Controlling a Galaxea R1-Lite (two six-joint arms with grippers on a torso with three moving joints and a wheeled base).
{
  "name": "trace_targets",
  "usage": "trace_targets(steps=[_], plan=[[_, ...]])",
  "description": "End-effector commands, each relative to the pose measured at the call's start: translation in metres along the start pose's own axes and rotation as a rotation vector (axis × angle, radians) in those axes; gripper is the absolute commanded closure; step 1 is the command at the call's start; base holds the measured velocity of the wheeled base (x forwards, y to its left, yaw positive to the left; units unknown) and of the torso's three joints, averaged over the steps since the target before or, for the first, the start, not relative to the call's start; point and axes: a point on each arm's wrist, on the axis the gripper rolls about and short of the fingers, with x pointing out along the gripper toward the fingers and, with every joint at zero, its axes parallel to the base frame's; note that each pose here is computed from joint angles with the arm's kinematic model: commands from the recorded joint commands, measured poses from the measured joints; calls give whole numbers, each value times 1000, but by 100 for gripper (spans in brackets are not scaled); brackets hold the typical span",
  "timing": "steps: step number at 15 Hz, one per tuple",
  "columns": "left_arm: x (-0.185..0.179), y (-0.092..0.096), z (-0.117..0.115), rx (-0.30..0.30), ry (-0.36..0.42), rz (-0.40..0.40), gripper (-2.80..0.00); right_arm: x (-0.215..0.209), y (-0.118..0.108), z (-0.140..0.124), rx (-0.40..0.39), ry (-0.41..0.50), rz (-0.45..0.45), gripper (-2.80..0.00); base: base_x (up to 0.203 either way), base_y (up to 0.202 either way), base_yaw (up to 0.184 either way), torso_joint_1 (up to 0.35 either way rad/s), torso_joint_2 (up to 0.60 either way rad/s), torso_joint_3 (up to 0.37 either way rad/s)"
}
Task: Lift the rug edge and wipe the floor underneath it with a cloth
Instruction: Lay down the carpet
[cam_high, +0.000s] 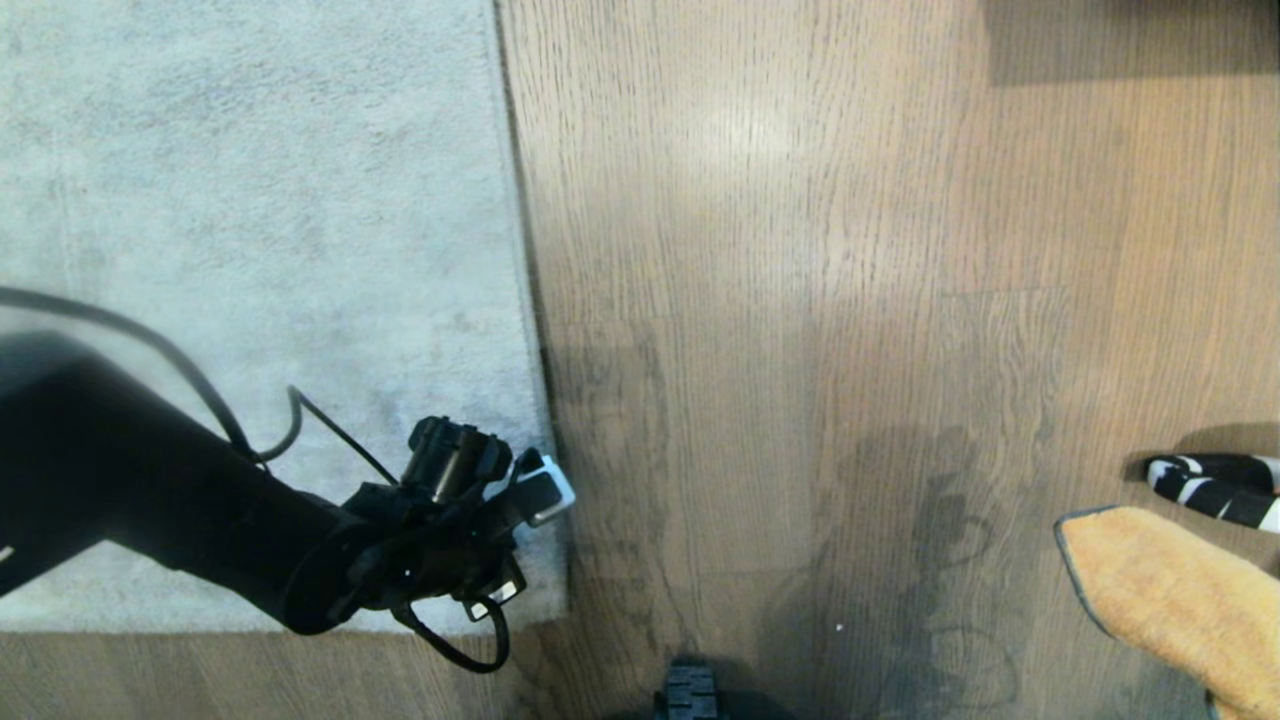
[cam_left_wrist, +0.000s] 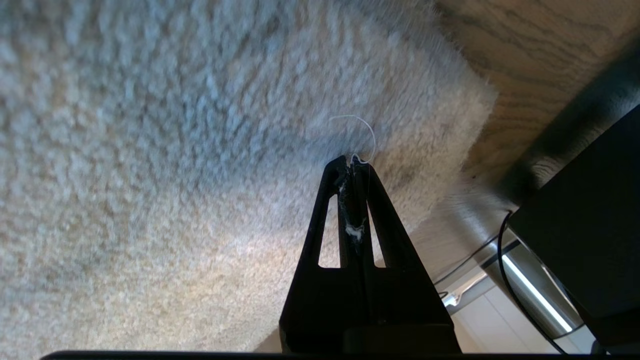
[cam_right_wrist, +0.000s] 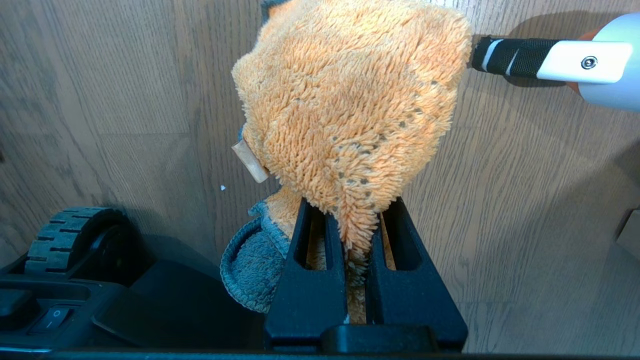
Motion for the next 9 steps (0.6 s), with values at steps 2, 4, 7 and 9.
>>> trace_targets(steps=[2,4,7,9], plan=[[2,-8,-1,11,13,-20,0,0,0,0,0,1,0,0,0,0,0,0,0,0],[-5,-12,-3,18,15,-24,0,0,0,0,0,1,0,0,0,0,0,0,0,0],[-22,-30,-24,-13,93,-64,0,0,0,0,0,1,0,0,0,0,0,0,0,0],[-33,-45,-43,-48,169,-90,0,0,0,0,0,1,0,0,0,0,0,0,0,0]])
